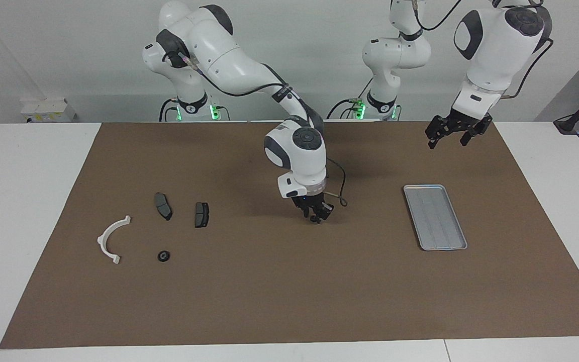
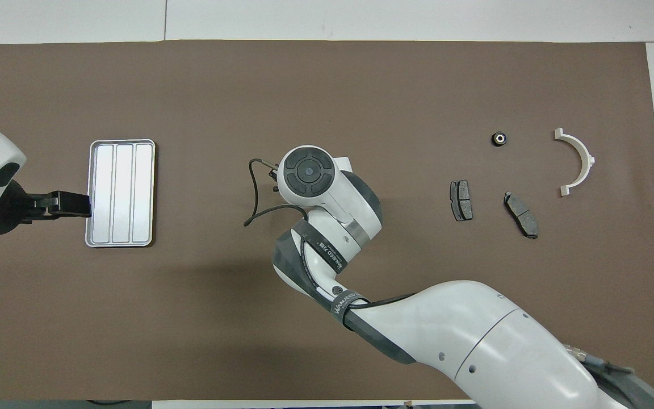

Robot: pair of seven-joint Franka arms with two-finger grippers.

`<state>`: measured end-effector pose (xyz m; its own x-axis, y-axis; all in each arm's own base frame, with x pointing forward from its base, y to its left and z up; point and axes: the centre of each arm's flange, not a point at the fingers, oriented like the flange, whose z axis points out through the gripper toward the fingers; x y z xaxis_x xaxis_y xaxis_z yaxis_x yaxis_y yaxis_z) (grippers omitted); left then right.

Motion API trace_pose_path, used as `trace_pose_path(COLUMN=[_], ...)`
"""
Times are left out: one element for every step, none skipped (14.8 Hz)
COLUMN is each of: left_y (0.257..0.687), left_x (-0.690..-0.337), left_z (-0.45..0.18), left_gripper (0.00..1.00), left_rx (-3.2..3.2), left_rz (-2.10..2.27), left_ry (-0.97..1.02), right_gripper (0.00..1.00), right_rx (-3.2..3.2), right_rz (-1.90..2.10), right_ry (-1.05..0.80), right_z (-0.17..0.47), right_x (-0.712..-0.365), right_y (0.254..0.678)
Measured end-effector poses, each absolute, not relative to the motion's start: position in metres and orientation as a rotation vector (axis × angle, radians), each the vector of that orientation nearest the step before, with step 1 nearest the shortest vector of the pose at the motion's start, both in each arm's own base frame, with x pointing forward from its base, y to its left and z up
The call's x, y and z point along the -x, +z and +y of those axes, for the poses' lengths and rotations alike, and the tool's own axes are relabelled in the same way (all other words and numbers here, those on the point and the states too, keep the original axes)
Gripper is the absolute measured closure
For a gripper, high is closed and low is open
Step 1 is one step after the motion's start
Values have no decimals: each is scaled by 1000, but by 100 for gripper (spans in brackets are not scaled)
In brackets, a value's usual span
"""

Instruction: Pick bearing gear from pile to tray

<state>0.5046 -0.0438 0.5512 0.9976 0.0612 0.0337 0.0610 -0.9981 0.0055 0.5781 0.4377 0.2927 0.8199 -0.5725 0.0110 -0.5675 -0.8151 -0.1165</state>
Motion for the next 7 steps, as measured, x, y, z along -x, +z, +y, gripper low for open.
trace_pose_path(left_y=[550,547,542,533,524,512,499], left_x=[-506,-509,-511,-512,-513,-517,-522], left_z=[-56,-78,-104,-131,-153,-173,-192], left_gripper=[0,0,0,0,0,0,0], left_rx=[-3115,-3097,-3086,-3081,-3078,-3074,-3068], left_rz=[152,196,222,229,234,247,274], left_ry=[82,107,123,126,124,122,122], right_gripper=[41,38,27,21,21,16,10], right_rx=[2906,2920,2927,2927,2934,2963,3010], right_rz=[914,923,941,973,991,968,903], right_ry=[-67,-71,-80,-88,-92,-89,-78], right_z=[436,433,426,413,392,365,332], right_x=[-579,-582,-589,-598,-610,-622,-634], right_y=[297,304,315,329,343,357,371])
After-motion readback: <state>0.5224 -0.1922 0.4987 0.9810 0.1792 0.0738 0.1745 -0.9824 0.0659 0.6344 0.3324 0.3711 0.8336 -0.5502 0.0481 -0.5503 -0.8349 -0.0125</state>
